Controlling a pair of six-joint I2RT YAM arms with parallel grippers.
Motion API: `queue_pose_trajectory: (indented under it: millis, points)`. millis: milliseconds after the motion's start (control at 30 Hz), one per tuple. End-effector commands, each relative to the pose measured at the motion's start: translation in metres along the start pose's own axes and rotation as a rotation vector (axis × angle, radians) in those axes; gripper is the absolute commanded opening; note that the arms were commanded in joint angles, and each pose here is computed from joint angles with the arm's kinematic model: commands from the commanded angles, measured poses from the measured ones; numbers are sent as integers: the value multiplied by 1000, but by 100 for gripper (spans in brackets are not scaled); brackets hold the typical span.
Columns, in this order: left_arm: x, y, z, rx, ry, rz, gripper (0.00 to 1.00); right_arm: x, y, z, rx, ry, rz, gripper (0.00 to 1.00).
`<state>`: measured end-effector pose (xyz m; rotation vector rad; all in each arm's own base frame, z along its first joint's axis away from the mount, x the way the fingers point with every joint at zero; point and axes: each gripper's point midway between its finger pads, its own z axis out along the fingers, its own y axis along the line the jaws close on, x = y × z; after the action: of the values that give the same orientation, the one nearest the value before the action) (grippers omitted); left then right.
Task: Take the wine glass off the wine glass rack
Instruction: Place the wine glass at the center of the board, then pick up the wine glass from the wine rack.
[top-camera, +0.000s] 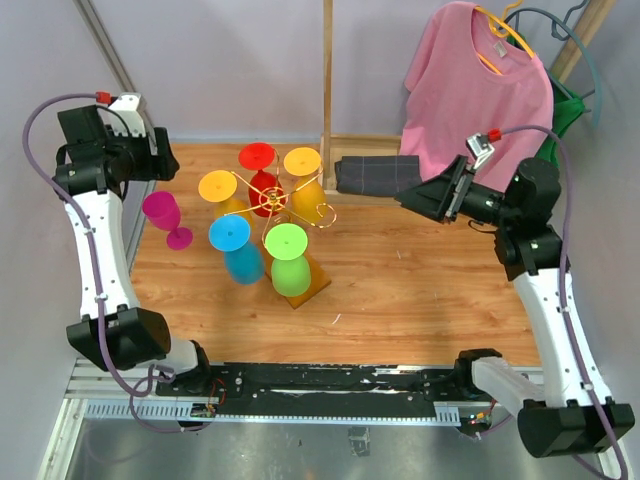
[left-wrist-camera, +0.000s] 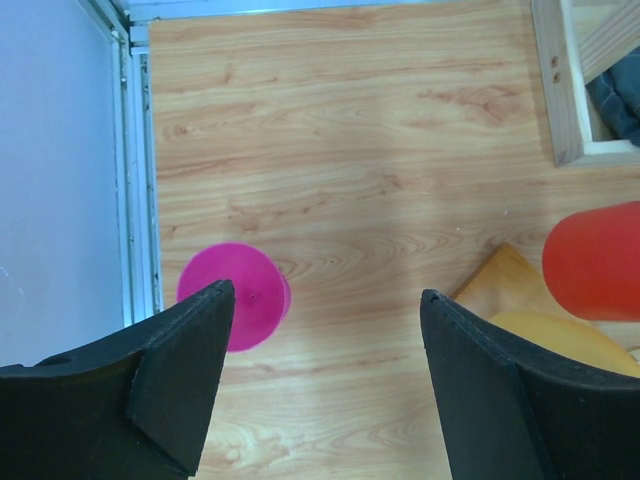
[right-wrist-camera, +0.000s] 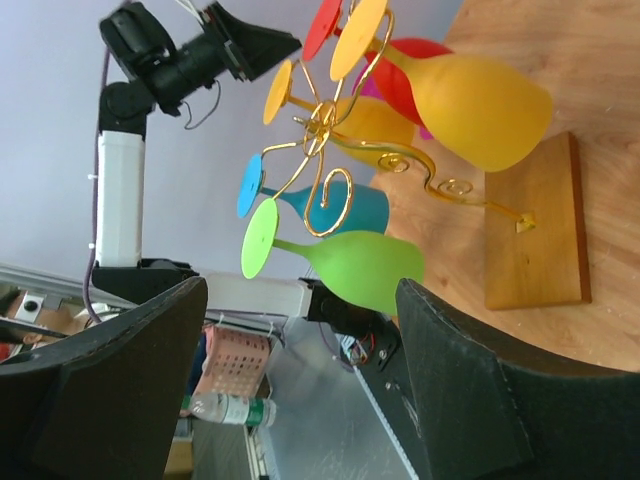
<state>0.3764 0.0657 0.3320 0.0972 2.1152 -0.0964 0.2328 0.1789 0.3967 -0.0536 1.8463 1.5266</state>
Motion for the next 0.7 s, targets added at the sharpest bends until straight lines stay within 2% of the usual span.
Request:
queue_pose_trajectory:
  millis: [0, 233, 433, 667]
  points:
    - [-22, -11, -28, -3, -75, -11, 80, 6, 4, 20, 20, 51, -27, 77]
    - [-30, -10, -37, -27, -92, -34, 80, 27, 15, 34, 37, 112, 30, 75]
    - [-45, -14, -44, -21, -133, -64, 82, 70, 31, 47, 34, 170, 83, 73]
    - [-65, -20, -52, 6, -181, -90, 82, 100, 49, 56, 32, 204, 99, 72]
